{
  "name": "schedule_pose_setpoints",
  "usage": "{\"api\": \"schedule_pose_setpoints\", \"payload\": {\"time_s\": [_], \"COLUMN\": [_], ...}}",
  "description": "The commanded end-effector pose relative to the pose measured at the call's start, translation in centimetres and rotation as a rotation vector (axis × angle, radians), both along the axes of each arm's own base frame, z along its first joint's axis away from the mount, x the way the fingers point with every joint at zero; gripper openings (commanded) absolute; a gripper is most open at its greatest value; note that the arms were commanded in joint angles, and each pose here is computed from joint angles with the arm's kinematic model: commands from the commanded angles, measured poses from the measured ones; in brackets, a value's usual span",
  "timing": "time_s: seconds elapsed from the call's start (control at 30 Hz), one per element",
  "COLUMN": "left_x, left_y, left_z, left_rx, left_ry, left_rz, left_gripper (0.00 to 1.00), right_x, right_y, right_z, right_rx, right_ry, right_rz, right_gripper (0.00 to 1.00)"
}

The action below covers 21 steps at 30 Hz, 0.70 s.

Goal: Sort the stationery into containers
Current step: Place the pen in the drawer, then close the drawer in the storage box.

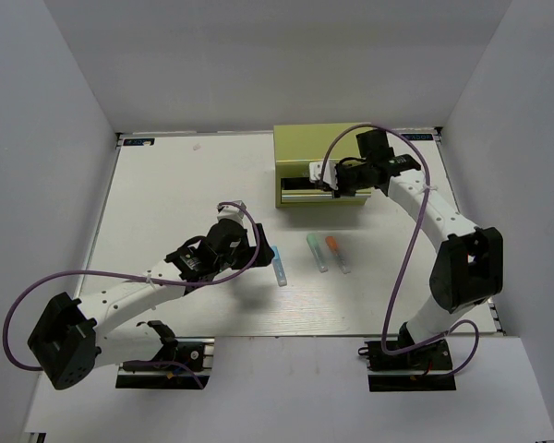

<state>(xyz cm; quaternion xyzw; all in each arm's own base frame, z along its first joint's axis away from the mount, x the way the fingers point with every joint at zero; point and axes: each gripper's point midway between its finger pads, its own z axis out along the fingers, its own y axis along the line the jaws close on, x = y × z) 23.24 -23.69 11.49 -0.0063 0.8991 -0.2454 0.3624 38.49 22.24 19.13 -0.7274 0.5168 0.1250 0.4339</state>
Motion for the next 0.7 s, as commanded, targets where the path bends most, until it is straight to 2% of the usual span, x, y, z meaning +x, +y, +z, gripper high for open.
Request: {"api": "schedule_pose_setpoints", "payload": {"time_s": [0.0,0.03,0.23,0.5,0.67], "left_x": [0.5,0.5,0.5,0.3,0.5], "left_y": [0.1,0.1,0.1,0.0,-0.2], "left_z": [1.0,1.0,1.0,1.0,1.4], "left_rx": [-0.02,-0.02,-0.02,-0.024,-0.03], "left_ry": [-0.029,-0.029,-0.029,-0.025,-0.032], "left_rz": [0.012,0.012,0.012,0.005,0.005], "left_gripper": [1.0,1.0,1.0,1.0,1.0], "right_x": [-4.1,-5.3,-4.7,0.5,4.2], "right_y": [0.6,0.4,0.4,0.3,0.1], "right_z": [0.5,-0.3,-2.8,-5.0,-4.1], "right_rx": [0.011,-0.008,-0.067,-0.124,-0.102], "right_ry": [0.058,0.116,0.179,0.097,-0.006], "right_rz": [0.172,0.194,0.168,-0.038,-0.191], "right_gripper": [0.0,0.0,0.0,0.0,0.0]}}
